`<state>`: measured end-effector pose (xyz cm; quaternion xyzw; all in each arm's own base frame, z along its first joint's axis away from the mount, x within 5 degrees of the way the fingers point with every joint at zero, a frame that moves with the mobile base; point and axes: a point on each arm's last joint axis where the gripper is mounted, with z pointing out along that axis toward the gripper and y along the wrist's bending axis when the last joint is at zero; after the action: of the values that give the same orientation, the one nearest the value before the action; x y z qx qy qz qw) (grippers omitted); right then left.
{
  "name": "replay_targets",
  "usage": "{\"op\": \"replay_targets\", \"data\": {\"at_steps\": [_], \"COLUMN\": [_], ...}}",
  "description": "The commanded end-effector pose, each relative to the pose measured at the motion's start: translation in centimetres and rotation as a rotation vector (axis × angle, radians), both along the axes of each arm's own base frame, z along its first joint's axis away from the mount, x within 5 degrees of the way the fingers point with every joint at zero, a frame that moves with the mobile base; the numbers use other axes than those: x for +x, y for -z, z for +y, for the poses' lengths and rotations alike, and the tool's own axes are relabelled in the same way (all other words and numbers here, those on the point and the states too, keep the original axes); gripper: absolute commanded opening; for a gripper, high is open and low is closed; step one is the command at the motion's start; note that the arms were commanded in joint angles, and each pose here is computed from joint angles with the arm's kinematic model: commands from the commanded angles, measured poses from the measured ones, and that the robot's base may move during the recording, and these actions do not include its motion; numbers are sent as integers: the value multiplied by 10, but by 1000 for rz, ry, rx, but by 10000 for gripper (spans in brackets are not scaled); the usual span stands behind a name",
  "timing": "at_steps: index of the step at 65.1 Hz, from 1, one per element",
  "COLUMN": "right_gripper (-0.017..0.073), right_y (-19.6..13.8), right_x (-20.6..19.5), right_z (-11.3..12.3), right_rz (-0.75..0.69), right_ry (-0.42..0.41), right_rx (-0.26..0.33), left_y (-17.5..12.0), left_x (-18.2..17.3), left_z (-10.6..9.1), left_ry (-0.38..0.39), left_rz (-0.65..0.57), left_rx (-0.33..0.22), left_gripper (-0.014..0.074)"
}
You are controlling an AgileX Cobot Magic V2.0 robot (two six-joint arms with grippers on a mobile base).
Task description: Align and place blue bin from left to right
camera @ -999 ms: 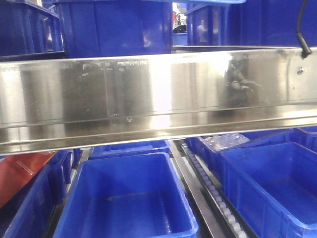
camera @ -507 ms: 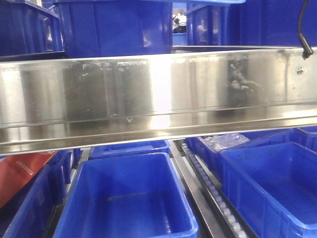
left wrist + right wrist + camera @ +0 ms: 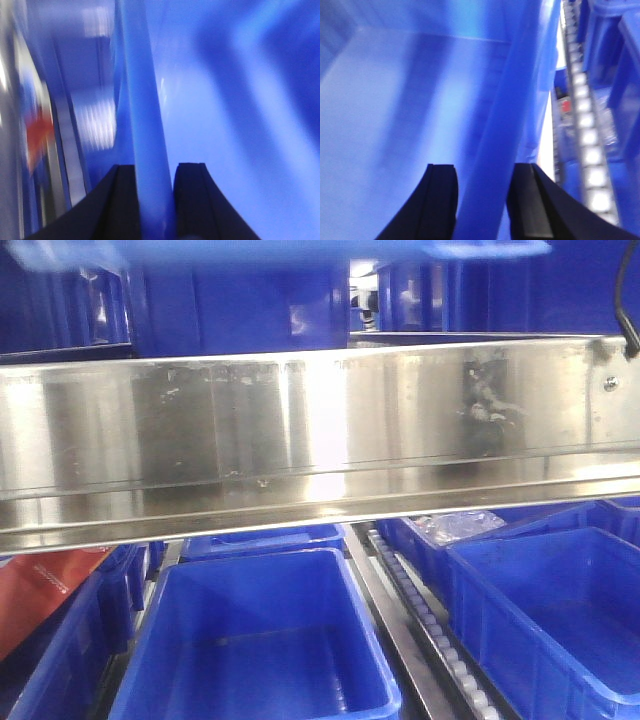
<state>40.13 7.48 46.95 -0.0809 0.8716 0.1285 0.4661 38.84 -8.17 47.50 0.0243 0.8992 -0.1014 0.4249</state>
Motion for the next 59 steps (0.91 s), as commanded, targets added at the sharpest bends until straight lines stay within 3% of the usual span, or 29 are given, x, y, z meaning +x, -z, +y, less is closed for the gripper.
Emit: {"op": "replay_targets", "data": {"at_steps": [1, 21, 33, 38, 52, 56, 59], "right_gripper": [-69, -62, -55, -10, 524, 577, 566], "right_y": [-11, 37, 43, 43, 44, 44, 42], "right_x": [4, 42, 47, 47, 46, 47, 45], "right_z": [2, 7, 8, 8, 8, 7, 7], "right_rz": [-115, -25, -14, -14, -13, -14, -16], "right_ry": [-26, -32, -36, -36, -37, -36, -36], "right_rx": [12, -14, -21, -21, -32, -36, -36], "left_y": [-2, 17, 30, 30, 30, 30, 27], "left_x": [1, 17, 27, 27, 27, 28, 26], "left_z": [-5, -4, -5, -5, -2, 0, 1], "left_ry": [21, -5, -8, -8, -30, -39, -46], "left_rz": [-18, 24, 52, 52, 44, 42, 33], "left_rx": [-15, 38, 50, 50, 88, 102, 112], "left_gripper": [-111, -111, -71, 16, 463, 601, 617]}}
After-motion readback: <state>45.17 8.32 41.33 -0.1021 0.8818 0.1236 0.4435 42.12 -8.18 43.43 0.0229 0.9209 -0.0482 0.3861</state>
